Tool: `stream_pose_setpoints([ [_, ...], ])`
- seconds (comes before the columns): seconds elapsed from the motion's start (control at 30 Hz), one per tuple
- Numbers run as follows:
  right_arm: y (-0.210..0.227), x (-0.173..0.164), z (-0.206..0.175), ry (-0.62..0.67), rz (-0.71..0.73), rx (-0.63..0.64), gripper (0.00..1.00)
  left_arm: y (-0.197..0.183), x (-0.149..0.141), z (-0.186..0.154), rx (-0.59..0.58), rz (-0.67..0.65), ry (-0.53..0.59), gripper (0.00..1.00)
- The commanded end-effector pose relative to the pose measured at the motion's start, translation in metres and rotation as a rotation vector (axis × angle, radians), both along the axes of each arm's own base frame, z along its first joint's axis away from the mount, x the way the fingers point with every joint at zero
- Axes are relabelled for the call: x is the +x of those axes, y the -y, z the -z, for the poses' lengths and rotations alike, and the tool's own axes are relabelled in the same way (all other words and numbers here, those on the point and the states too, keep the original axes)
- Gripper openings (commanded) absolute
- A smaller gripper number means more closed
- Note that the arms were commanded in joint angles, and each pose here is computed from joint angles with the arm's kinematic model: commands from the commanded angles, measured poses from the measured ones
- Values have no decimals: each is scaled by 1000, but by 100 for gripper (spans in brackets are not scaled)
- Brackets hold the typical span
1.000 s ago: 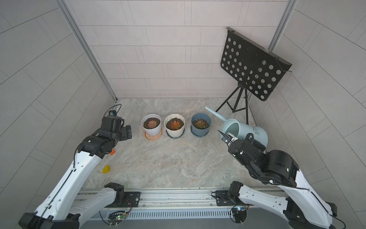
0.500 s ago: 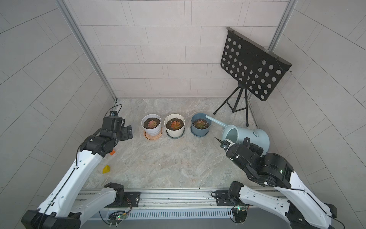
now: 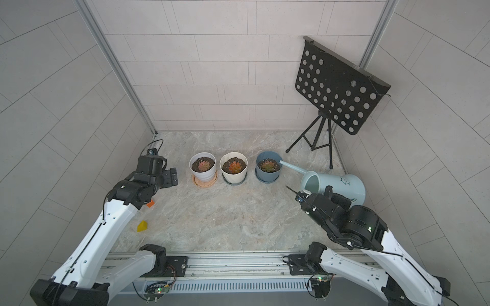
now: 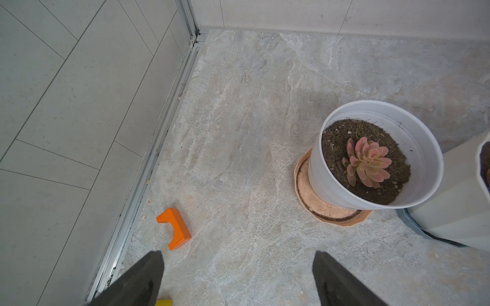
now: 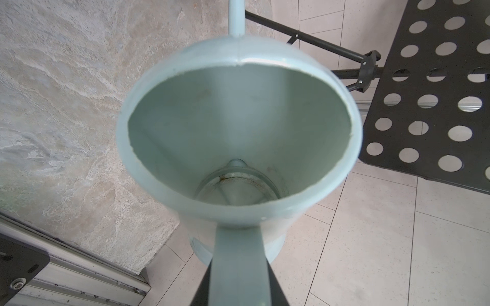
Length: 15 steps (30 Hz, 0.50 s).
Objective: Water the succulent around the soil edge
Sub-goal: Water the soil of the potted plant with water.
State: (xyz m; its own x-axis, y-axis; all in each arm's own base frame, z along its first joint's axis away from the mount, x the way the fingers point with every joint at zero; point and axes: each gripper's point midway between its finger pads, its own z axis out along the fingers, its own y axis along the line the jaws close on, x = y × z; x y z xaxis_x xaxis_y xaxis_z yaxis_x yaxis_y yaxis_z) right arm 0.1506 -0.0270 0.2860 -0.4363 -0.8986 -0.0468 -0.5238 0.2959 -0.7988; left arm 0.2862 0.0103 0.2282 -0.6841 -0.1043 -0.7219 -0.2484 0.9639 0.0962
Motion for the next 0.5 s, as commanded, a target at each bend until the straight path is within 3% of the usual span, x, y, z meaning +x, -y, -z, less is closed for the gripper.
stream_pose_setpoints([
  [0.0,30,-18,3,-87,11,-181,0,-2,0,3,0,-5,-1,96],
  [0.47,18,-7,6,-100,-2,-213,0,-2,1,5,-4,-6,-10,96],
])
